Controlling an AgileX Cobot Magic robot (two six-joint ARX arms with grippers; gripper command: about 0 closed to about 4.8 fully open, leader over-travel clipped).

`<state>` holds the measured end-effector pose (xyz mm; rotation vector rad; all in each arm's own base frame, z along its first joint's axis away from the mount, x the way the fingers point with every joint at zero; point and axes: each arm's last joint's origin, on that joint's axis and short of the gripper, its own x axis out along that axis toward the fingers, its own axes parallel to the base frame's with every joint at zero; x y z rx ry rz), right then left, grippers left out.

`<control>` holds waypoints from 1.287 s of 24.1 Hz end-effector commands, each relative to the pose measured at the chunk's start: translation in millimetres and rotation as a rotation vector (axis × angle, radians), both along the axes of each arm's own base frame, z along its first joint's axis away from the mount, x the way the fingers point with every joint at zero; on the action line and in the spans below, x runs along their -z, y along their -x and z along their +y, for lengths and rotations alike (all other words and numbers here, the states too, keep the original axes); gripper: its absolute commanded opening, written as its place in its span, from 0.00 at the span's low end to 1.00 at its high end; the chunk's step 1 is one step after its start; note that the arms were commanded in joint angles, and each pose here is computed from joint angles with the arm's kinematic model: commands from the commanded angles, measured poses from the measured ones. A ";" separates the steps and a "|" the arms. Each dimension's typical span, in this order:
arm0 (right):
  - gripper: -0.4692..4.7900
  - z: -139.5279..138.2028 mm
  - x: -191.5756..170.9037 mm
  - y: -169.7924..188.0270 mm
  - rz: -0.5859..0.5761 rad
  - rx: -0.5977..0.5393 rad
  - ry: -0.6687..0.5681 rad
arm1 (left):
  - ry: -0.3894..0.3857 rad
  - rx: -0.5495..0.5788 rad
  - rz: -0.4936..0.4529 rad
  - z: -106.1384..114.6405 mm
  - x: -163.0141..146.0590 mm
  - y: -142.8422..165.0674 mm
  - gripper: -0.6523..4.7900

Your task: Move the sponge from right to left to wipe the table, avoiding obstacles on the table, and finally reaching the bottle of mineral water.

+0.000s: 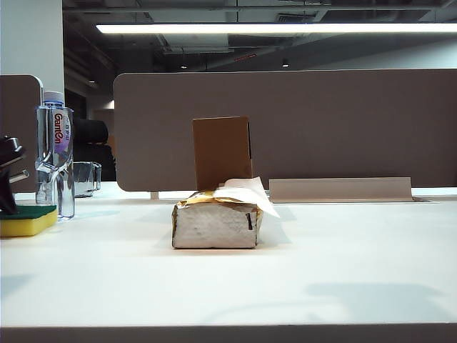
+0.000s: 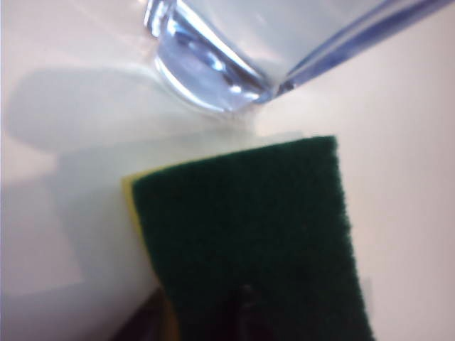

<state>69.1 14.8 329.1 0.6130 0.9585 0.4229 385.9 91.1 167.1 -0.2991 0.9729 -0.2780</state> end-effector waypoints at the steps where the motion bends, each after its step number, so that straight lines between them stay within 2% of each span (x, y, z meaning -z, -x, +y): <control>1: 0.48 0.2 -2.1 0.3 -0.015 -0.003 -0.005 | 0.005 0.006 0.007 -0.2 -1.0 0.7 0.57; 3: 0.48 0.2 -2.0 0.4 -0.014 -0.003 -0.005 | 0.005 0.006 0.008 -0.2 -1.0 0.8 0.62; 4: 0.48 0.2 -2.0 0.4 -0.014 -0.004 -0.005 | 0.007 0.005 0.015 -0.2 -1.0 1.3 0.68; 9: 0.48 0.6 -1.8 1.2 -0.006 -0.015 -0.019 | 0.014 0.005 0.031 -0.1 -1.4 3.2 0.76; 19: 0.48 0.6 -1.4 1.6 0.000 -0.015 -0.019 | -0.006 0.013 -0.023 -1.1 -21.1 6.8 0.76; 31: 0.48 0.5 -2.3 0.4 -0.036 -0.033 -0.001 | -0.041 0.019 -0.132 -7.0 -76.4 28.0 0.76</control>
